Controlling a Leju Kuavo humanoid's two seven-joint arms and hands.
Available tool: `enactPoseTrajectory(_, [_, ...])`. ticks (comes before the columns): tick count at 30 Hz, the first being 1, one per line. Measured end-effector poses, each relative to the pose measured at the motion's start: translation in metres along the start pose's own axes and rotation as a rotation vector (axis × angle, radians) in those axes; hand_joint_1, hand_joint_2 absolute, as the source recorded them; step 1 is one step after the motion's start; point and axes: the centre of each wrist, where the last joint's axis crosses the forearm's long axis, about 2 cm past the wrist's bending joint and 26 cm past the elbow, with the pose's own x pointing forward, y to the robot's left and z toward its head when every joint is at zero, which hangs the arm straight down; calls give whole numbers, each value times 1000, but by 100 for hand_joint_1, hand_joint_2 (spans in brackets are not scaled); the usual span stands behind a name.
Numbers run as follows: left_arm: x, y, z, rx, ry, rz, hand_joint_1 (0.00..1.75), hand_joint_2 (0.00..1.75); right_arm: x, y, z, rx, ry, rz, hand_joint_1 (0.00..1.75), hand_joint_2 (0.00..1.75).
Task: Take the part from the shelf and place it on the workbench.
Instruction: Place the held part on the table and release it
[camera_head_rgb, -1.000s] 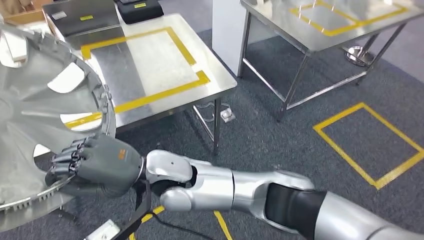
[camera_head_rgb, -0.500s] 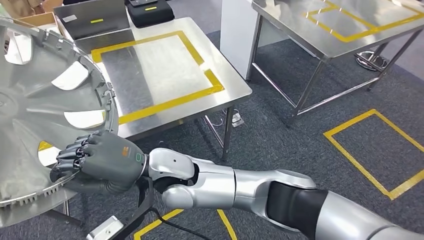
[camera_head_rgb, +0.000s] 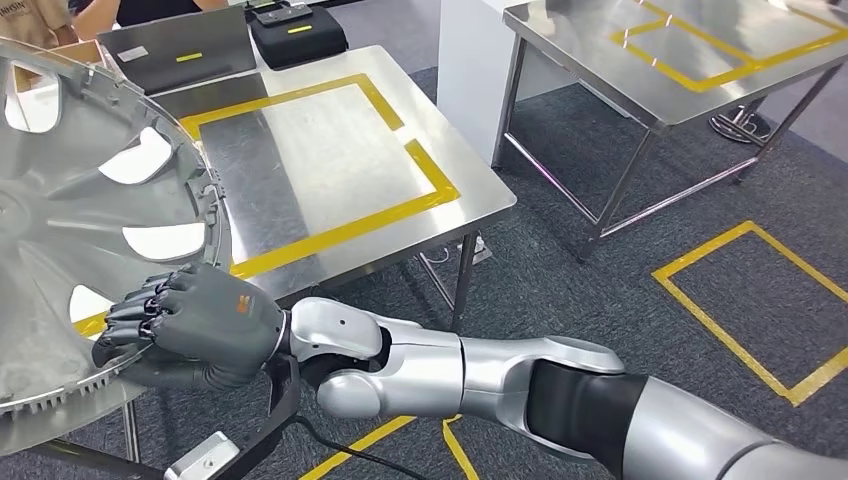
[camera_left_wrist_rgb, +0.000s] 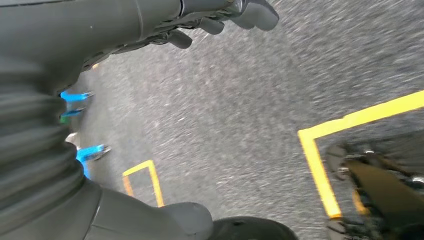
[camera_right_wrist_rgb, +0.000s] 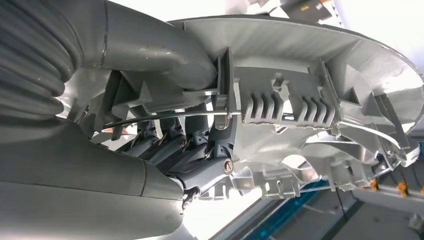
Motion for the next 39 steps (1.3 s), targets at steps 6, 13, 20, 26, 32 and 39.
enactPoseTrajectory(6, [3, 2, 0, 6, -3, -4, 0, 175, -14, 1, 2, 9, 77, -16, 175, 175])
enactPoseTrajectory(13, [11, 2, 1, -11, -8, -27, 0, 175, -69, -7, 1, 44, 323, -3, 175, 175])
enactPoseTrajectory(20, [31, 6, 3, -51, -54, -70, 0, 175, -128, -42, 0, 101, 677, 44, 175, 175])
enactPoseTrajectory(26, [41, 9, 5, -49, -74, -90, 0, 175, -166, -56, 32, 172, 1009, 31, 175, 175])
enactPoseTrajectory(32, [44, 3, 6, -64, -86, -92, 0, 175, -186, -62, 63, 203, 1133, 16, 175, 175])
enactPoseTrajectory(39, [41, 1, 6, -66, -71, -95, 0, 175, -197, -62, 85, 235, 1159, 7, 175, 175])
